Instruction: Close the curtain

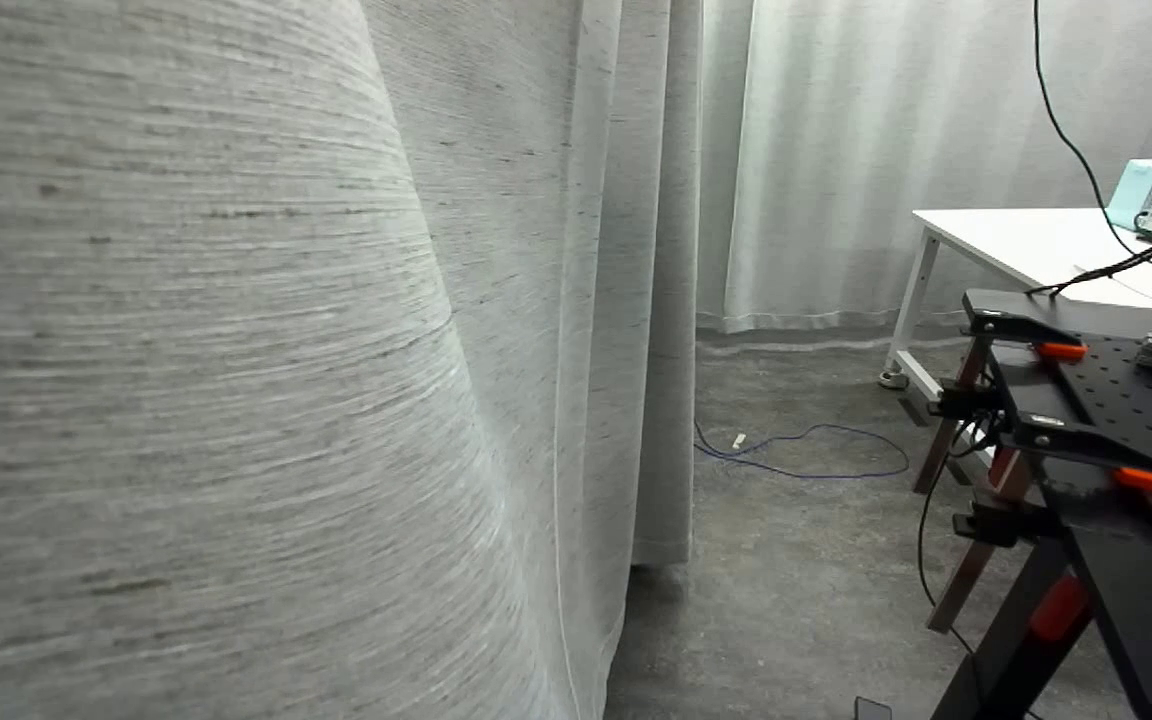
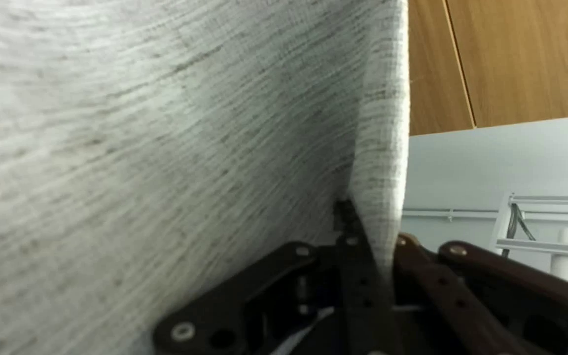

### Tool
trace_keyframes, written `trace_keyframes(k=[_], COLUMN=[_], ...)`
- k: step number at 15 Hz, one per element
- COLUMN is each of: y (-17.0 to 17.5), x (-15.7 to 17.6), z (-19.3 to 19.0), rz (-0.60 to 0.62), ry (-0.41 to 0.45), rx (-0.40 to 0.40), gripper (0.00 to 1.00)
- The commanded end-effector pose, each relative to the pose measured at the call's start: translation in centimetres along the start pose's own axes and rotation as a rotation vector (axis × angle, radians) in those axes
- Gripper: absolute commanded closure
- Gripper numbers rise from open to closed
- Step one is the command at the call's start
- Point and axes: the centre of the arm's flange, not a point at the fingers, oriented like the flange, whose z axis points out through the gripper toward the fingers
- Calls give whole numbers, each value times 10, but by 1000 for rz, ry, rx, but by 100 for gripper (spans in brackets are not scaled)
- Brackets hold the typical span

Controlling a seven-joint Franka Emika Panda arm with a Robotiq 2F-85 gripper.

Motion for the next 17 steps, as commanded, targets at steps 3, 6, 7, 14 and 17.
trace_keyframes(k=[3,6,7,14,17], y=[-1,-1,-1,-1,-4], x=[-70,-72,-72,-97,-187], z=[35,37,37,46,81], rz=[89,111,116,134,153], ry=[-93,-94,-94,-163,-337], rx=[147,193,207,296,336], gripper=[99,99,99,99,99])
